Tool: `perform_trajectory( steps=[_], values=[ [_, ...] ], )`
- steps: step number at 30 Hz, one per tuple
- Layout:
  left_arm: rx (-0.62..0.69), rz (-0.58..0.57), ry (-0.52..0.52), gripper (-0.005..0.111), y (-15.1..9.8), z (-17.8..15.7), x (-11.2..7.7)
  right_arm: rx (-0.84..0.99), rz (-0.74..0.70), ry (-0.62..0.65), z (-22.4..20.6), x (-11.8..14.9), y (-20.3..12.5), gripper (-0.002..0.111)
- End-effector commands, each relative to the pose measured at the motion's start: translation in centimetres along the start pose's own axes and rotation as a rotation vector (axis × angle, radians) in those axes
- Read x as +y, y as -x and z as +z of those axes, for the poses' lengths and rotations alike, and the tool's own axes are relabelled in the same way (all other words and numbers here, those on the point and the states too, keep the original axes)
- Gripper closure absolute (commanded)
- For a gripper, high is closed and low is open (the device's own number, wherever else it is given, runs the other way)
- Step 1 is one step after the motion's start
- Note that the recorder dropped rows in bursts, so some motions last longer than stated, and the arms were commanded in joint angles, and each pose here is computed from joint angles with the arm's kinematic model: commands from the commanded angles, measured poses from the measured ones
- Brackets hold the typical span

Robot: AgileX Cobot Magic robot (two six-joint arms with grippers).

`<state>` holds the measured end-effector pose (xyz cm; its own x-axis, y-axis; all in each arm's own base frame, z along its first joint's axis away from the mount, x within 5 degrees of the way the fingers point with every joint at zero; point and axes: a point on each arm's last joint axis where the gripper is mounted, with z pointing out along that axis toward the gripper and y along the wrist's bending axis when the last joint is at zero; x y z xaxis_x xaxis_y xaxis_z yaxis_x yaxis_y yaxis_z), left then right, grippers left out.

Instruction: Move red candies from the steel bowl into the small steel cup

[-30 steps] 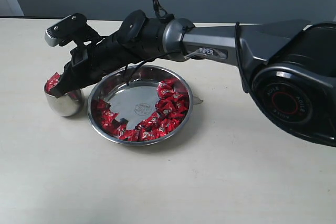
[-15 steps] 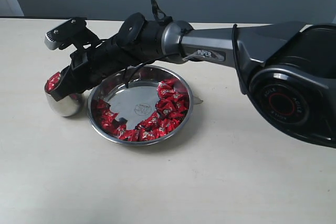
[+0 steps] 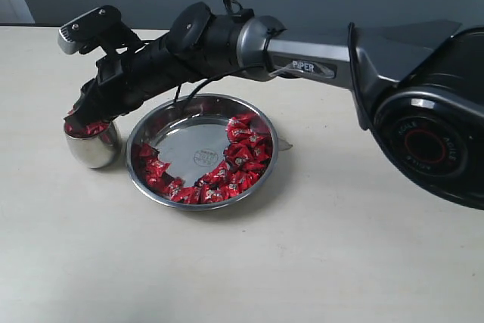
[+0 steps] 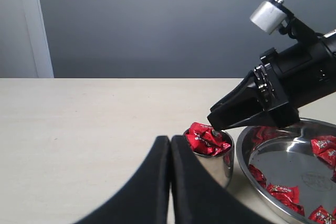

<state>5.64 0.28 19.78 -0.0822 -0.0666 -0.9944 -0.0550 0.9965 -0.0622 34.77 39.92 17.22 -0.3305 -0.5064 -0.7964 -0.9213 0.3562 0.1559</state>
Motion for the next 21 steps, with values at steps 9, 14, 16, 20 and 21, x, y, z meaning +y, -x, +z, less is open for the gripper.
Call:
perform_trajectory(
  steps=[9,14,16,20,21],
  values=[
    [-0.01,-0.004,-0.006,0.106,0.1,0.0,0.0,-0.036,-0.019,-0.033,-2.7,0.1,2.5,0.087],
    [-0.01,-0.004,-0.006,0.106,0.1,0.0,0.0,0.036,0.052,-0.142,-6.2,-0.9,3.7,0.109],
    [-0.01,-0.004,-0.006,0.106,0.1,0.0,0.0,0.128,0.12,-0.216,-8.3,-2.0,3.5,0.109],
    [-0.01,-0.004,-0.006,0.106,0.1,0.0,0.0,0.225,0.186,-0.343,-13.3,-2.6,2.6,0.109],
    [-0.01,-0.004,-0.006,0.106,0.1,0.0,0.0,0.212,0.186,-0.35,-14.1,-2.1,2.2,0.109]
  ],
)
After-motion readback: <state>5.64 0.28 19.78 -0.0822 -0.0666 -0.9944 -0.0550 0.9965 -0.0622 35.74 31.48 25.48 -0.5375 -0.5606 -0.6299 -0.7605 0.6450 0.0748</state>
